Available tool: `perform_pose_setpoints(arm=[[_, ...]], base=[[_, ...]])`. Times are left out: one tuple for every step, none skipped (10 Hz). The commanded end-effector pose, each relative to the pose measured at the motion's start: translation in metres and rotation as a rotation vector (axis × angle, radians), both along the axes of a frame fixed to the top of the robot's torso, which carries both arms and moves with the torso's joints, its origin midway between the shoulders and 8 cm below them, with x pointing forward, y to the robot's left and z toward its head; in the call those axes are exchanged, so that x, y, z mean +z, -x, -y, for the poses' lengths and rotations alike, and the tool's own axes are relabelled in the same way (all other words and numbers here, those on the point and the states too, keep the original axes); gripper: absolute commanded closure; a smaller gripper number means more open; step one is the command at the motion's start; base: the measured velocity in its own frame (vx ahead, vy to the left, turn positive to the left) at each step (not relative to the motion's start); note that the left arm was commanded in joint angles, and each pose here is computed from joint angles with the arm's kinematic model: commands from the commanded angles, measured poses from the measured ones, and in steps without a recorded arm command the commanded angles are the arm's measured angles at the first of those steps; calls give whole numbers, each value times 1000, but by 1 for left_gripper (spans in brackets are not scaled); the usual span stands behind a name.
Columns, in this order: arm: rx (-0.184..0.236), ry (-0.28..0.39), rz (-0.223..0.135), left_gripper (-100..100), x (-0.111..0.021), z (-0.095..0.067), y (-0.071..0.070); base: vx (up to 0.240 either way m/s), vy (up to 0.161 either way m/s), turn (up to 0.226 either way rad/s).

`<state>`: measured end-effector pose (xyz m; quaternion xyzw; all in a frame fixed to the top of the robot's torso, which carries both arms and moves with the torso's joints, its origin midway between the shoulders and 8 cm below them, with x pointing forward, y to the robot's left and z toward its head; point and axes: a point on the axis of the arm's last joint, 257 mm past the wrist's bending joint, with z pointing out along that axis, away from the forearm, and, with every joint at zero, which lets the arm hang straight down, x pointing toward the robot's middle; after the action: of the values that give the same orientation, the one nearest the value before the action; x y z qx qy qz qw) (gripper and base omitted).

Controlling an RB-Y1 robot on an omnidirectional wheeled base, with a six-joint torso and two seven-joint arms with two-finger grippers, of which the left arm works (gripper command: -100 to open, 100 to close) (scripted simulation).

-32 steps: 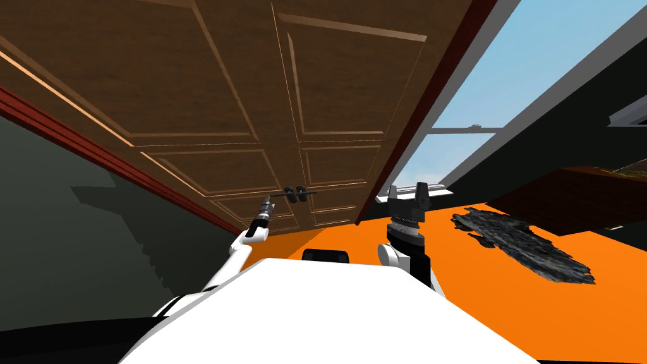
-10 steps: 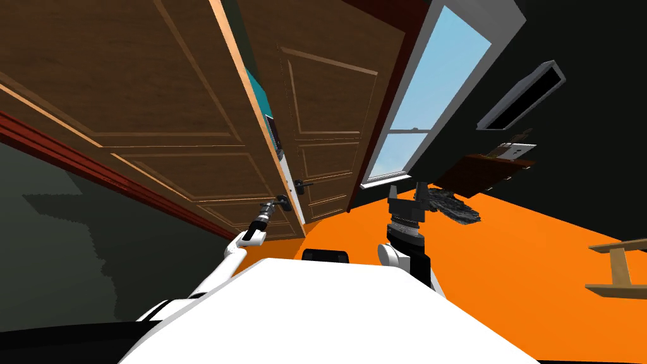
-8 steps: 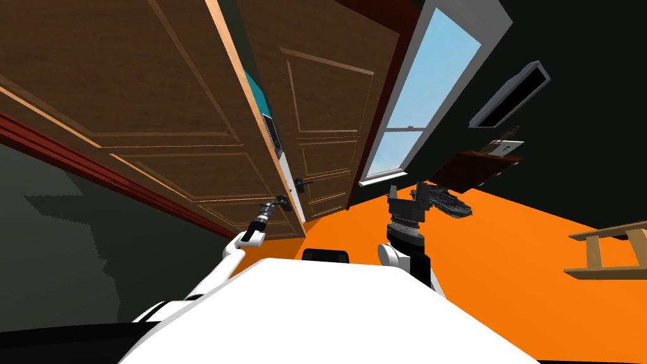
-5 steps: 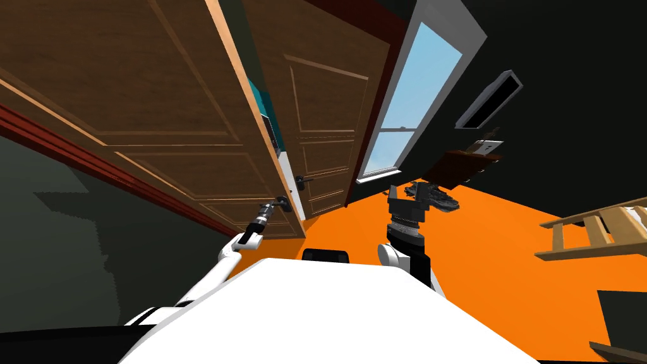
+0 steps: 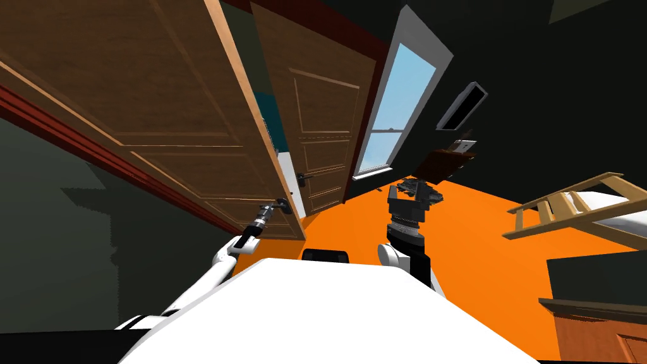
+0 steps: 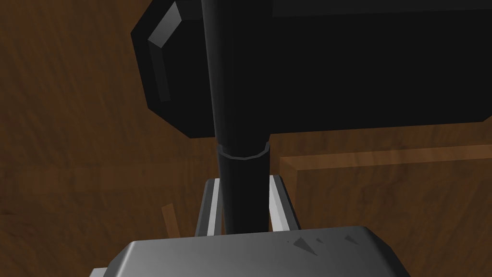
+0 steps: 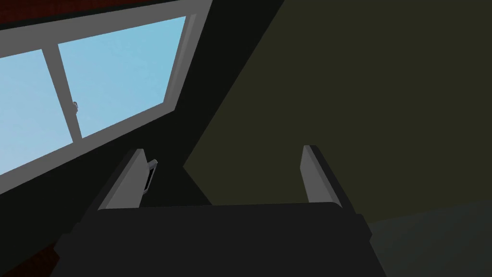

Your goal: Pull the door open

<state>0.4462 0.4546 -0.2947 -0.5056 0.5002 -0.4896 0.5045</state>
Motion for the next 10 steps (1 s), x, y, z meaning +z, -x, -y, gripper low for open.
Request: perform_pose_setpoints(arm=[[-20, 3, 8, 100, 2, 4, 4], [-38, 4, 10, 100, 2, 5, 10], [-51, 4, 11, 100, 2, 6, 15], [-64, 5, 11, 100, 2, 7, 20], [-82, 7, 12, 100, 2, 9, 26], [-97, 9, 12, 100, 2, 10, 32], [-79, 3, 12, 100, 5, 3, 29], [-95, 5, 7, 100, 1, 4, 37], [-103, 5, 8, 100, 1, 4, 40], [-112, 6, 8, 100, 1, 4, 44]], base=[[-206, 66, -132], [-234, 79, -179], [-248, 78, -155], [-232, 73, -128], [-245, 122, -176], [-275, 129, -178], [-128, 53, -38], [-174, 49, -160], [-244, 121, -186], [-208, 115, -180]])
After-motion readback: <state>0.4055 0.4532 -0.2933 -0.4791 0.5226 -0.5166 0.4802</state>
